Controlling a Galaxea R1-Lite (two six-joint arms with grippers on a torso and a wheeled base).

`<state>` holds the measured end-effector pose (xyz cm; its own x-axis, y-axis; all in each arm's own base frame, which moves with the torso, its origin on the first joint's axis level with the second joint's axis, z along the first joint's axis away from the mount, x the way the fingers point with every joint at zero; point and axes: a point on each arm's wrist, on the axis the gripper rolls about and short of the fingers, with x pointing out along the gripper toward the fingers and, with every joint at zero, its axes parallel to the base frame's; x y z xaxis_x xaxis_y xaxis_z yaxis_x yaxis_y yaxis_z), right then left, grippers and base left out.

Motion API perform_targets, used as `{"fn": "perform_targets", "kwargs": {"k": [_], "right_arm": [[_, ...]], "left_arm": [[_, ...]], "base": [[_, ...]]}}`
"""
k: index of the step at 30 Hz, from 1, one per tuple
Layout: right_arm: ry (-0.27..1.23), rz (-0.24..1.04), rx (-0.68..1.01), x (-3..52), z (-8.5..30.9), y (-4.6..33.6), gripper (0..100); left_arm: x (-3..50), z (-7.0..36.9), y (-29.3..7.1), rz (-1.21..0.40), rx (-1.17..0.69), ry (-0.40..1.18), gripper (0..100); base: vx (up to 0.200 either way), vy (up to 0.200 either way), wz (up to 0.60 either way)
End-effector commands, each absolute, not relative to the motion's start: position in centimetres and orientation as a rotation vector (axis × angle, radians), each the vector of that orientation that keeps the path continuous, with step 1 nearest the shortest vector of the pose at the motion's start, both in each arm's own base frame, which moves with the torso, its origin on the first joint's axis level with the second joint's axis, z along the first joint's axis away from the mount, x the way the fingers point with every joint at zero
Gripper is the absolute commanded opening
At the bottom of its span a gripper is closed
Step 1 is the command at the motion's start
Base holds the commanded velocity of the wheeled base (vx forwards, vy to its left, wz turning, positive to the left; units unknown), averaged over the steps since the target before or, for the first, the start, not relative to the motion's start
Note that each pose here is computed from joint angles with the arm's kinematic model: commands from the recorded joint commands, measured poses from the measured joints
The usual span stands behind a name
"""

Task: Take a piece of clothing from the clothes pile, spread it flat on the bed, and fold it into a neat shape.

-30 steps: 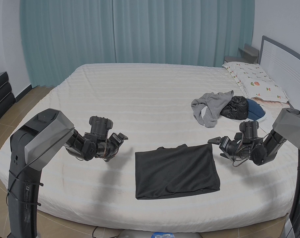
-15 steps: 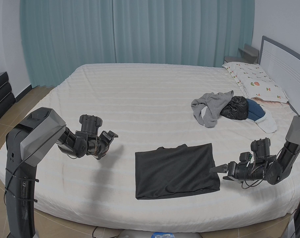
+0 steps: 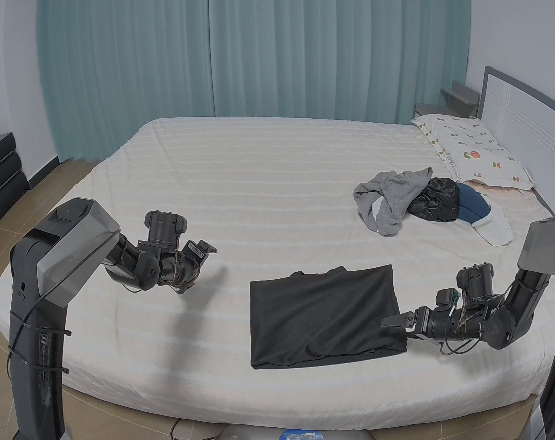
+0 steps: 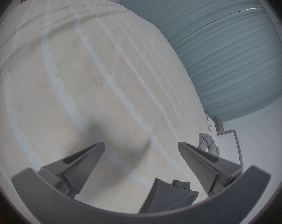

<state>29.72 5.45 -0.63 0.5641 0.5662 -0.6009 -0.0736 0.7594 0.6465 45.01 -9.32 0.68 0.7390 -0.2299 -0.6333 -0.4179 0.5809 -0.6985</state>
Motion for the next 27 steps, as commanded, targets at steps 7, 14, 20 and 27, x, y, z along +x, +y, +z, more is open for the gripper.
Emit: {"fn": "perform_targets", "kwargs": {"k": [7, 14, 20, 27], "right_arm": [[0.899, 0.391, 0.61, 29.4, -1.0, 5.2, 0], [0.907, 0.387, 0.598, 28.9, -1.1, 4.9, 0], [0.889, 0.375, 0.599, 28.7, -0.6, 4.3, 0], [0.887, 0.368, 0.579, 28.3, -0.6, 3.6, 0]], "left_arm": [[45.0, 0.6, -9.3, 0.124, -0.97, 0.763, 100], [45.0, 0.7, -9.3, 0.124, -0.971, 0.763, 100], [45.0, 0.7, -9.3, 0.124, -0.971, 0.763, 100], [45.0, 0.6, -9.3, 0.125, -0.971, 0.764, 100]], "base": [[0.0, 0.0, 0.0], [0.0, 0.0, 0.0], [0.0, 0.0, 0.0], [0.0, 0.0, 0.0]]}}
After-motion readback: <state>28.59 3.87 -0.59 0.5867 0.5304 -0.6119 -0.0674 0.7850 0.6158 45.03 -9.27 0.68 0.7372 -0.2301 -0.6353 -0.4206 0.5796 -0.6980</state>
